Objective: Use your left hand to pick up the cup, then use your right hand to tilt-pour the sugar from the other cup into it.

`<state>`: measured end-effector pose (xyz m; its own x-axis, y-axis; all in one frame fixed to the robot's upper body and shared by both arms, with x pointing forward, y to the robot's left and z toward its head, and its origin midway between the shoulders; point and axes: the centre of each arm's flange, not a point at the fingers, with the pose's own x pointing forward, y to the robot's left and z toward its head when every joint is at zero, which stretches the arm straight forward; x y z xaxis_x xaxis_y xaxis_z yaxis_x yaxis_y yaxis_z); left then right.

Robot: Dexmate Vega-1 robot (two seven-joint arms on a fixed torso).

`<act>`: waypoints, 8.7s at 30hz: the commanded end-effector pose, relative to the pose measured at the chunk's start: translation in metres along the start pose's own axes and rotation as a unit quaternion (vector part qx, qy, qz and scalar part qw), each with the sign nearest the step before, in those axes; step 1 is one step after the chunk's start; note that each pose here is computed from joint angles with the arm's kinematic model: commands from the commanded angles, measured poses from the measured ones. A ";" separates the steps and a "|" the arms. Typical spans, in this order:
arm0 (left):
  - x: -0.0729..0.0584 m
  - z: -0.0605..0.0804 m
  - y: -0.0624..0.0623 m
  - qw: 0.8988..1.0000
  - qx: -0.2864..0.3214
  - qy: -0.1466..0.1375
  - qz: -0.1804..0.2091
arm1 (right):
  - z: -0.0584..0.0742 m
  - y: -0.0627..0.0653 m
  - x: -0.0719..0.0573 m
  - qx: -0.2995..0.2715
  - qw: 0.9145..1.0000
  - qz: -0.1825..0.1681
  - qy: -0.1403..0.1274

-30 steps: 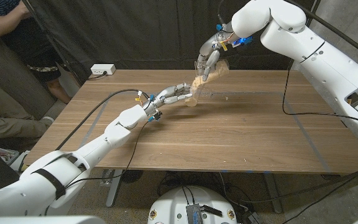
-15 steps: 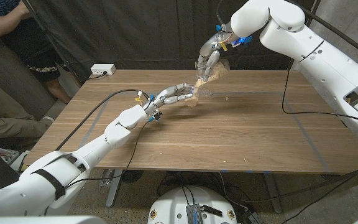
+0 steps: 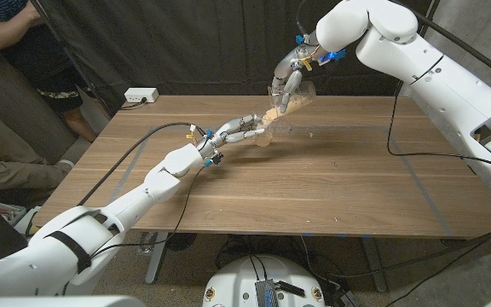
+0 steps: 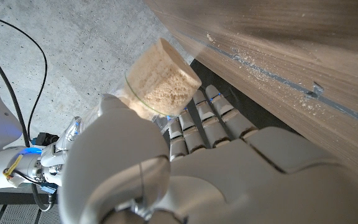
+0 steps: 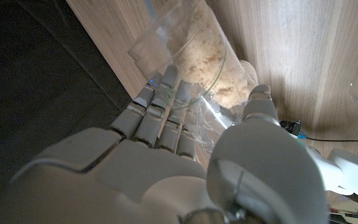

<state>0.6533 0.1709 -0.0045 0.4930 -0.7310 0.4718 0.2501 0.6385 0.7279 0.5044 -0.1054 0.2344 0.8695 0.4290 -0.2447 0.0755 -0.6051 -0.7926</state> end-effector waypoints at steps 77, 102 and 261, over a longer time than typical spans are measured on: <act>-0.001 0.002 0.000 1.000 0.003 -0.006 0.012 | -0.032 -0.007 -0.027 0.108 0.993 -0.039 0.018; -0.003 0.003 0.004 1.000 0.004 -0.007 0.020 | -0.059 0.005 -0.047 0.185 0.976 -0.097 0.059; -0.034 0.030 0.034 0.995 0.003 -0.043 0.089 | -0.077 0.240 -0.029 0.595 0.637 -0.476 0.116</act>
<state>0.6230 0.2077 0.0176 0.4604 -0.6292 0.6262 0.1639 0.7535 0.6366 0.5275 -0.3133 0.1132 0.7798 0.0641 0.6228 0.3280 0.8055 -0.4936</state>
